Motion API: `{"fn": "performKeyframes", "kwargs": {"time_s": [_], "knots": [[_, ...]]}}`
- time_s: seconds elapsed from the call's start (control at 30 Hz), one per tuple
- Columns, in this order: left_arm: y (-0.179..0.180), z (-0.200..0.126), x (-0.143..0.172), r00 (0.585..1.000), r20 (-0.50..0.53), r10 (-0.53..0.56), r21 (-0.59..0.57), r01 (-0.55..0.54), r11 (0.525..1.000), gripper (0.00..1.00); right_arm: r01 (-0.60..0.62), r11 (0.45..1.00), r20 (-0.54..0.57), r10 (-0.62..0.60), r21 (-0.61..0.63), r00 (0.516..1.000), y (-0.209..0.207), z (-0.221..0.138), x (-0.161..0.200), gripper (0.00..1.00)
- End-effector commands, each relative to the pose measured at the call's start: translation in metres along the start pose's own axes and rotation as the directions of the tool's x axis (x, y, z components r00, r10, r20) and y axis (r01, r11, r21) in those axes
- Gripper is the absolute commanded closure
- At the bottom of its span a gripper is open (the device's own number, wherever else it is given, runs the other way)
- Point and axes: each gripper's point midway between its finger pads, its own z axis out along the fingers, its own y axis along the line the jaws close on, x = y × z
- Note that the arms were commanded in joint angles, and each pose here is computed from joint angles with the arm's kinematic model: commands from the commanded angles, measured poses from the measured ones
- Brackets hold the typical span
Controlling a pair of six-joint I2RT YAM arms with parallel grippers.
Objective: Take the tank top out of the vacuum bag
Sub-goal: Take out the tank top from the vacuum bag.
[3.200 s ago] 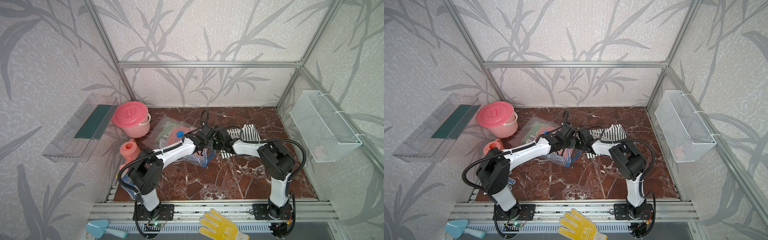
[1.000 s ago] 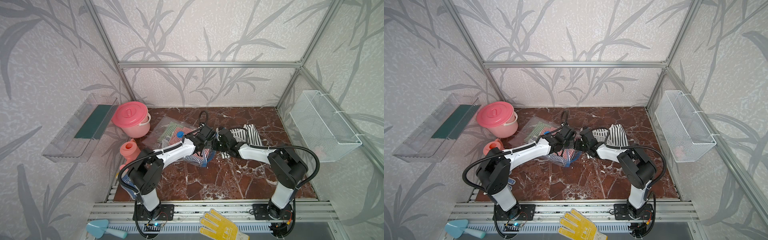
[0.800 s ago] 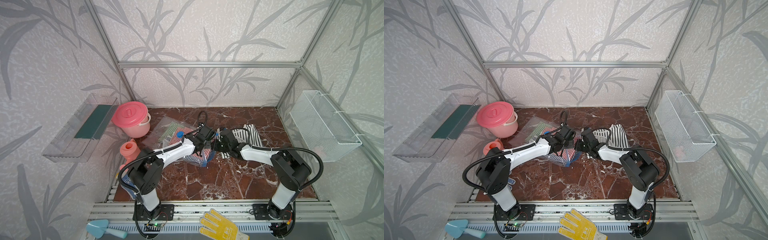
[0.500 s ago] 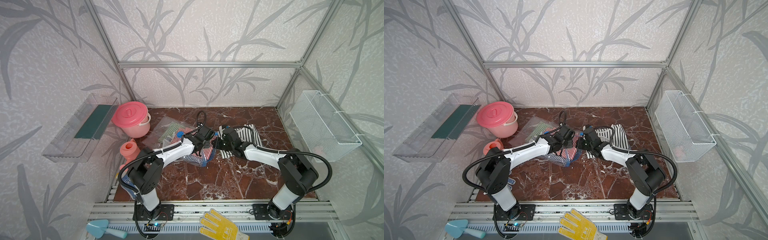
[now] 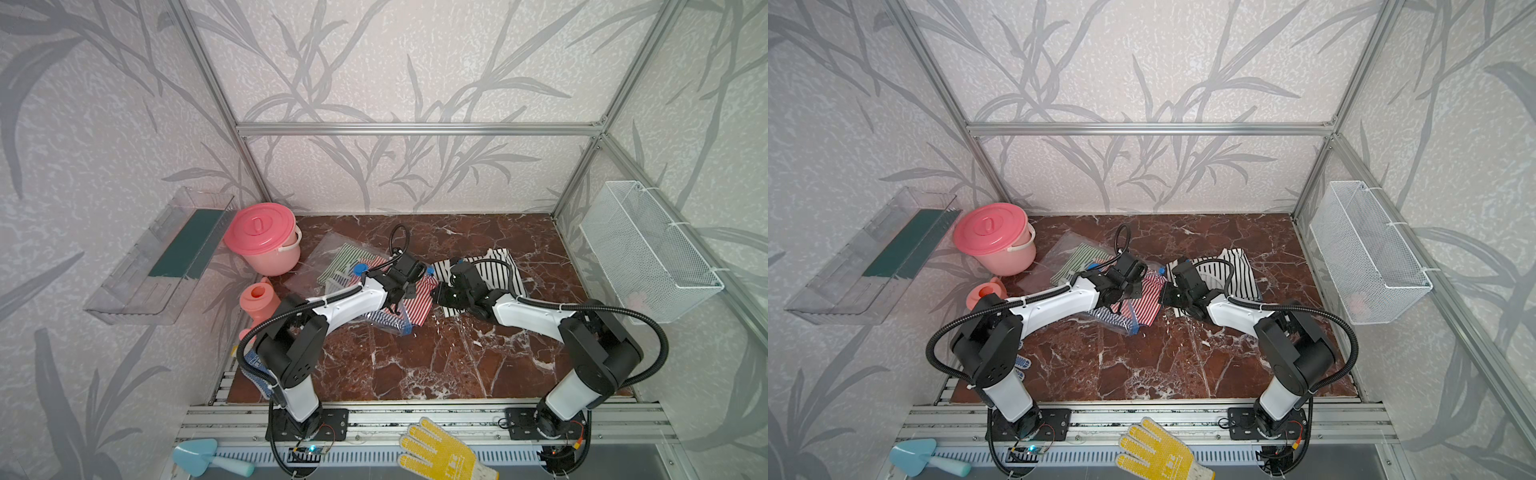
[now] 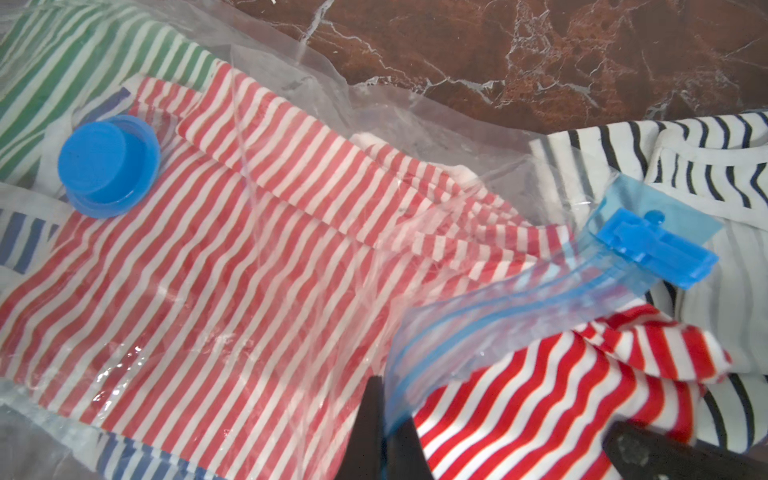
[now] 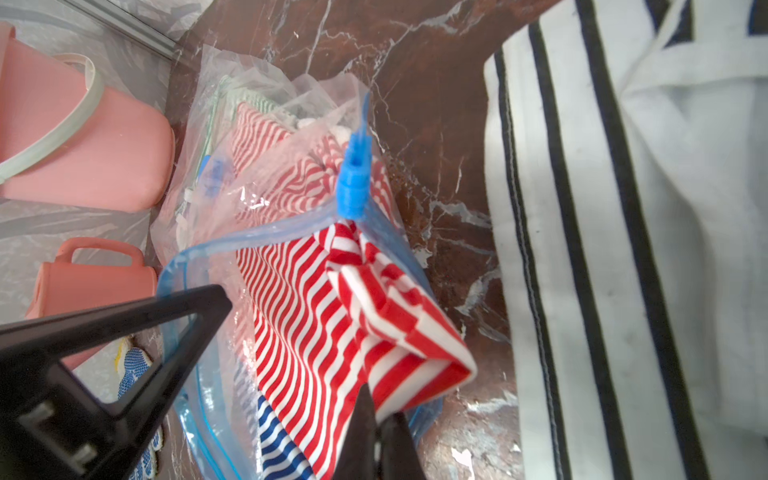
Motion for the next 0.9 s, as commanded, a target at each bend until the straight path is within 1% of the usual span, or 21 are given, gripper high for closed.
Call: {"fn": "performKeyframes", "kwargs": {"time_s": [0.0,0.33,0.5,0.87], "knots": [[0.014,-0.003,-0.01,0.999,0.048,-0.004,-0.042,0.006,0.999,1.0,-0.01,1.0,-0.018,0.011,0.027,1.0,-0.013,0.0,0.009,1.0],[0.018,0.004,-0.005,0.999,0.046,0.009,-0.038,-0.007,0.999,1.0,-0.005,0.997,-0.039,0.008,0.074,0.999,-0.02,-0.005,0.012,1.0],[0.025,0.006,-0.007,0.998,0.054,0.015,-0.061,-0.012,0.998,1.0,0.005,0.995,-0.026,-0.002,0.095,1.0,-0.017,-0.012,0.005,1.0],[0.041,0.009,-0.01,0.997,0.075,0.019,-0.106,-0.011,0.994,1.0,0.03,0.987,-0.061,-0.021,0.156,0.998,-0.02,-0.018,0.003,1.0]]}}
